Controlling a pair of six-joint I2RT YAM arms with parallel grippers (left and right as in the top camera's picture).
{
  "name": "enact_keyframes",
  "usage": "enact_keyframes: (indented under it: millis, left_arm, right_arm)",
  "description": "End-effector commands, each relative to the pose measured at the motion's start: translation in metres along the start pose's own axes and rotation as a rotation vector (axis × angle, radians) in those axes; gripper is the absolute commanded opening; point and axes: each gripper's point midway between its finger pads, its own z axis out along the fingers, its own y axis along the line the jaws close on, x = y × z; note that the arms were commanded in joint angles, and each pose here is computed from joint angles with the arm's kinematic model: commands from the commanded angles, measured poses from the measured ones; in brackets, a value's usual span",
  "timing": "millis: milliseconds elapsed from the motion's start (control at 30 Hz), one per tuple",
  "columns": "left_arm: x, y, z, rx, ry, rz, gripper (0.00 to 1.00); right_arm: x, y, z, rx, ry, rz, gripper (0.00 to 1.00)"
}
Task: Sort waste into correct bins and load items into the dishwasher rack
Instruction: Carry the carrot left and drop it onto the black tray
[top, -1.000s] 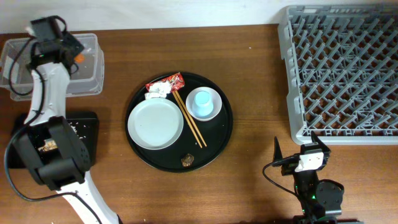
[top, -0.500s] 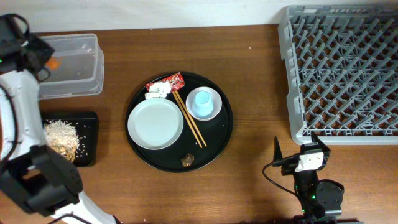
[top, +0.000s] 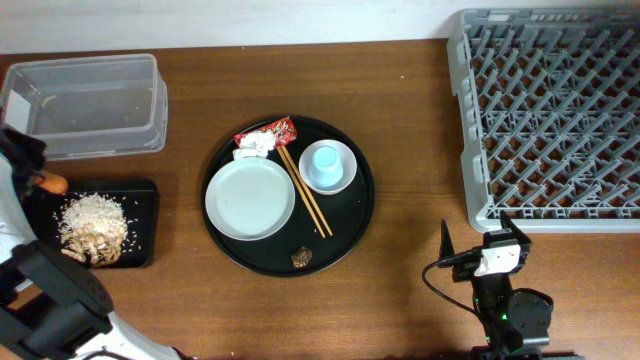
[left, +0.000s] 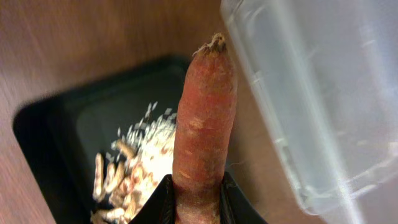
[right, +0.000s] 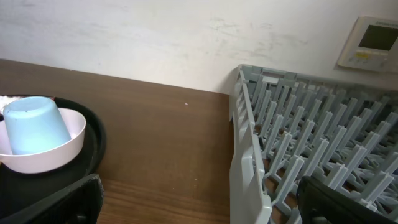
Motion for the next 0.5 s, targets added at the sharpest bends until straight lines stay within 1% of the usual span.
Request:
enact_keyframes:
  millis: [0, 100, 233, 333, 400, 467]
  left_arm:
    - [0.041, 0.015, 0.026, -0.037, 0.121, -0.079, 0.03]
    - [0.069, 0.012, 0.046, 0.012, 0.207, -0.084, 0.04]
    - [0.089, 0.020, 0.064, 0.005, 0.244, -0.084, 0.04]
    - [0.096, 0.025, 0.074, 0.000, 0.243, -0.083, 0.04]
    - [0.098, 0.026, 0.078, 0.003, 0.239, -0.083, 0.09]
    - [0.098, 0.026, 0.079, 0.002, 0.239, -0.083, 0.09]
  right_arm:
    - [0.003, -0.002, 0.000, 0.011, 0.008, 0.005, 0.98]
    - [0.003, -0.002, 0.000, 0.011, 0.008, 0.005, 0.98]
    - [0.003, -0.002, 0.000, 0.011, 0.008, 0.005, 0.98]
    - [0.003, -0.002, 0.000, 0.011, 0.008, 0.005, 0.98]
    - [0.003, -0.002, 0.000, 0.011, 0.008, 0.005, 0.98]
    - [0.003, -0.002, 0.000, 0.011, 0.008, 0.005, 0.98]
